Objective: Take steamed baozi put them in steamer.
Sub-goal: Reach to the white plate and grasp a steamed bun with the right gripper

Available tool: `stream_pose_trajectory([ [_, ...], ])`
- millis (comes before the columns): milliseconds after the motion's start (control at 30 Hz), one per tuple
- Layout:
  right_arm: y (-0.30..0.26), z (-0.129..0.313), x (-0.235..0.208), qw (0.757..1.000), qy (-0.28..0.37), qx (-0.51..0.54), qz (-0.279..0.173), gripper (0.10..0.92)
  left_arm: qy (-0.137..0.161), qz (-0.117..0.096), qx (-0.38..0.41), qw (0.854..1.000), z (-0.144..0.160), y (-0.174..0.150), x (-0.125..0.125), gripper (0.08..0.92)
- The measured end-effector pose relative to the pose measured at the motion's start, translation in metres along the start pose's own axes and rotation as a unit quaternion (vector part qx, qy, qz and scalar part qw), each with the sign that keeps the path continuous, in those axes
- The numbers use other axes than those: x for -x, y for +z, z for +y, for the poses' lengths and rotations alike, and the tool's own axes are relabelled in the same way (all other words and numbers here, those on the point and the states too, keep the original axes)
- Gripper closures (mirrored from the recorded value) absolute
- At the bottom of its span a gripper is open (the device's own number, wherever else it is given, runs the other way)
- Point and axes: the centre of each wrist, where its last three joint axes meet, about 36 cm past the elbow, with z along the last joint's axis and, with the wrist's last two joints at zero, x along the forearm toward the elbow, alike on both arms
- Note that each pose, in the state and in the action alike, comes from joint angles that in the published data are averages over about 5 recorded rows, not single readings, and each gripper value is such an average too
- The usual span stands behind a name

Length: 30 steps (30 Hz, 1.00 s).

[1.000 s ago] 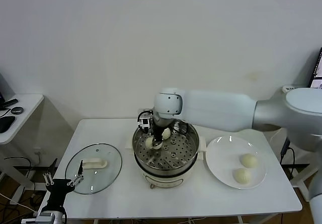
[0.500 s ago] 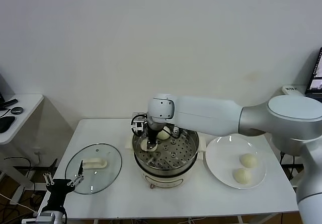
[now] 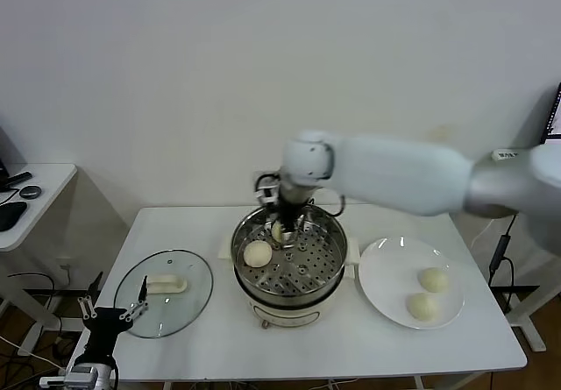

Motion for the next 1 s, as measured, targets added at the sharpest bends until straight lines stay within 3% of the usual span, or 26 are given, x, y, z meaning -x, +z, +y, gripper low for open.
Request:
stream_pose_trajectory([
  [333,0.129,0.056,-0.031,0.999,-0.01,-0.006,0.035,0.2,0.007,0.008,0.002,1.0,-0.006,0.006,-0.001,0.177],
  [633,0.21,0.111,0.015,0.998,-0.028,0.004,0.051,0.2,0.004,0.018,0.008,1.0,-0.001,0.008,-0.006,0.177],
  [1000,0.255,0.156,0.071,0.996,-0.058,0.029,0.069,0.2,-0.004,0.027,0.012,1.0,0.004,0.01,-0.011,0.177],
])
